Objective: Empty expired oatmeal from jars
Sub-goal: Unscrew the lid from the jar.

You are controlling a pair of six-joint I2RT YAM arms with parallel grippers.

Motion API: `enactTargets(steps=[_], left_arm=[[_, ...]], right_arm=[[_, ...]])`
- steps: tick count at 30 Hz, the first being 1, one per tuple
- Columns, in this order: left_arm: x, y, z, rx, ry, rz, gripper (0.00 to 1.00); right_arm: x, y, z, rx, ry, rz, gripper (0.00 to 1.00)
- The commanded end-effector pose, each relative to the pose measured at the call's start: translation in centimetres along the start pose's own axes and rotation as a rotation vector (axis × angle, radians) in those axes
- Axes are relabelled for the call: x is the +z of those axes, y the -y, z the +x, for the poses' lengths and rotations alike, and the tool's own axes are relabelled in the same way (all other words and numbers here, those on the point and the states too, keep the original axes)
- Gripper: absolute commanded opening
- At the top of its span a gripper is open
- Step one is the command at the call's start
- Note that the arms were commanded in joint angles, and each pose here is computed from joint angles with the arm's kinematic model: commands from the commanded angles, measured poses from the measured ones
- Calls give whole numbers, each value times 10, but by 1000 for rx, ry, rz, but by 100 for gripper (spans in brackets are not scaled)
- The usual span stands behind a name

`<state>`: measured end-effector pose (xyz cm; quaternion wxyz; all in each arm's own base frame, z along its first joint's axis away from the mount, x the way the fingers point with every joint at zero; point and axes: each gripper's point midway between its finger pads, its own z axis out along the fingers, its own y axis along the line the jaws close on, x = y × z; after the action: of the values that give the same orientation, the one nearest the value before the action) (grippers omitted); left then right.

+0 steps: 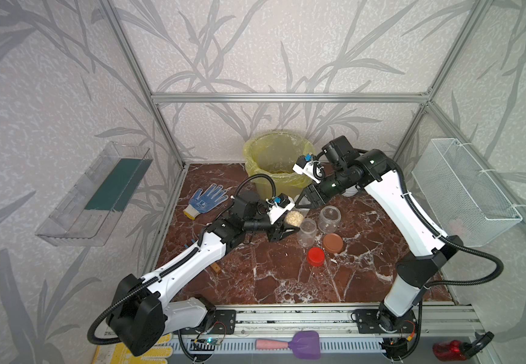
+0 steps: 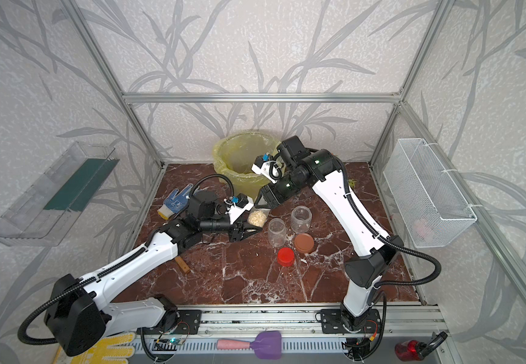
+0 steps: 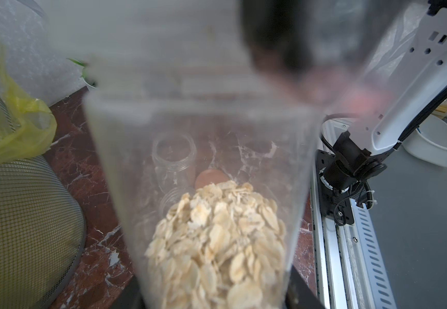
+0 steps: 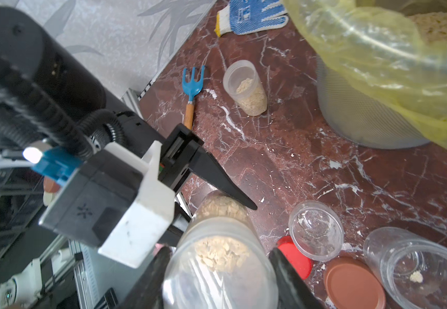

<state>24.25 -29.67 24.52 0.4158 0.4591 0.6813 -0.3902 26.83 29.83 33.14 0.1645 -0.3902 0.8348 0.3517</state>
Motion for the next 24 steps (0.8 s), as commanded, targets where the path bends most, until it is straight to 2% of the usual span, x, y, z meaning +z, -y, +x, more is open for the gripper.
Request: enactTargets(steps=[1, 9, 15, 18, 21, 24], left_arm=[[1, 15, 29, -57, -83, 57, 0], [-8, -3, 51, -111, -105, -89, 0], [-11, 0, 51, -141, -85, -96, 0], [-13, 2, 48, -142, -76, -95, 0], [-14, 4, 46, -146, -72, -86, 0], [-13, 5, 46, -151, -72, -79, 0]], right_arm=[[-23, -51, -24, -245, 121, -234, 29], [-34, -28, -24, -317, 109, -72, 23], [-45, -20, -23, -432, 161, 36, 19], [-55, -27, -23, -512, 225, 63, 21], [-58, -37, -16, -604, 251, 40, 21], [-59, -38, -12, -632, 265, 46, 21]])
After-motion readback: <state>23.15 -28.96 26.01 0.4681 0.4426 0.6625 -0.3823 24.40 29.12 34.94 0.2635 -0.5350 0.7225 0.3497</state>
